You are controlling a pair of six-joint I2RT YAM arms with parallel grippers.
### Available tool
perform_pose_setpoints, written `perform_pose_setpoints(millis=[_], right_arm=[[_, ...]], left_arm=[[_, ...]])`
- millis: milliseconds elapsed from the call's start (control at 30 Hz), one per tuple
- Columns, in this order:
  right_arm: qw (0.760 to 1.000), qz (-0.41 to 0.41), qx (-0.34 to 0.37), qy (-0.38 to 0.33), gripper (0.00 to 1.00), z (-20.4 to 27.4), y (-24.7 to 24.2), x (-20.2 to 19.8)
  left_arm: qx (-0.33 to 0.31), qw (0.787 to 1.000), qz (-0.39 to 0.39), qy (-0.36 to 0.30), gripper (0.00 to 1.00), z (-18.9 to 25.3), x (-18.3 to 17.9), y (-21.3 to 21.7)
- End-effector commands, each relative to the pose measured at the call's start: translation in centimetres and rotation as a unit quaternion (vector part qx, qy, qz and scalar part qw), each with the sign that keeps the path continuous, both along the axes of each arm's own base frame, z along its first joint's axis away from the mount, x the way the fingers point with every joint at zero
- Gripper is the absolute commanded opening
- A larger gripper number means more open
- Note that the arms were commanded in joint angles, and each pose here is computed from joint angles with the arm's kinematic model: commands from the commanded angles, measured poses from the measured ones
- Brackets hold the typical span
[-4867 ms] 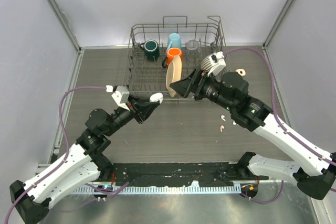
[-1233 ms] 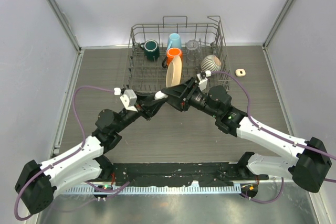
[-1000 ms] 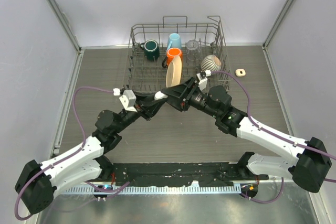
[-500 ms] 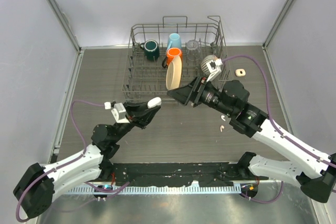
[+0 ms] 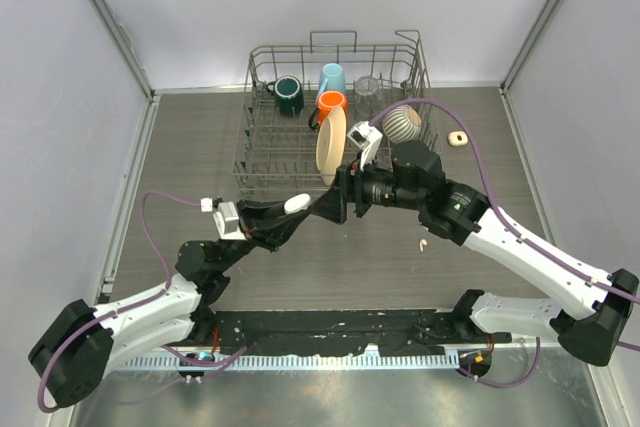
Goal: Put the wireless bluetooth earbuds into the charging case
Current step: Open the charging case.
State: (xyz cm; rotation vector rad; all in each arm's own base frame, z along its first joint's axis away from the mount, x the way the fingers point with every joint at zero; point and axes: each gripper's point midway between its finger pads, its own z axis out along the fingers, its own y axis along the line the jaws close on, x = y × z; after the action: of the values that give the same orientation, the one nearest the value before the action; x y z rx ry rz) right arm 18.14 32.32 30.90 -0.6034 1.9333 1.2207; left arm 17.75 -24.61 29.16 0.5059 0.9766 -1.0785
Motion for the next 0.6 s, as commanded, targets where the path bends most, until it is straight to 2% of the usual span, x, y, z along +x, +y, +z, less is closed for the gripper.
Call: perform_pose_setpoints(millis=[0, 433, 567], right_arm=[[0.998, 0.029, 0.020, -0.047, 0.76, 3.2, 0.2, -0.7], [0.999, 0.018, 0.000, -0.030, 0.74, 1.8, 0.4, 0.0], [1.000, 0.009, -0.005, -0.026, 0.70, 1.4, 0.5, 0.4]], left_arm=[[-0.041, 0.997, -0.013, -0.058, 0.00, 3.6, -1.2, 0.5], [-0.036, 0.997, -0.030, -0.068, 0.00, 4.2, -1.6, -0.1], [-0.033, 0.996, -0.043, -0.074, 0.00, 4.5, -1.9, -0.5]])
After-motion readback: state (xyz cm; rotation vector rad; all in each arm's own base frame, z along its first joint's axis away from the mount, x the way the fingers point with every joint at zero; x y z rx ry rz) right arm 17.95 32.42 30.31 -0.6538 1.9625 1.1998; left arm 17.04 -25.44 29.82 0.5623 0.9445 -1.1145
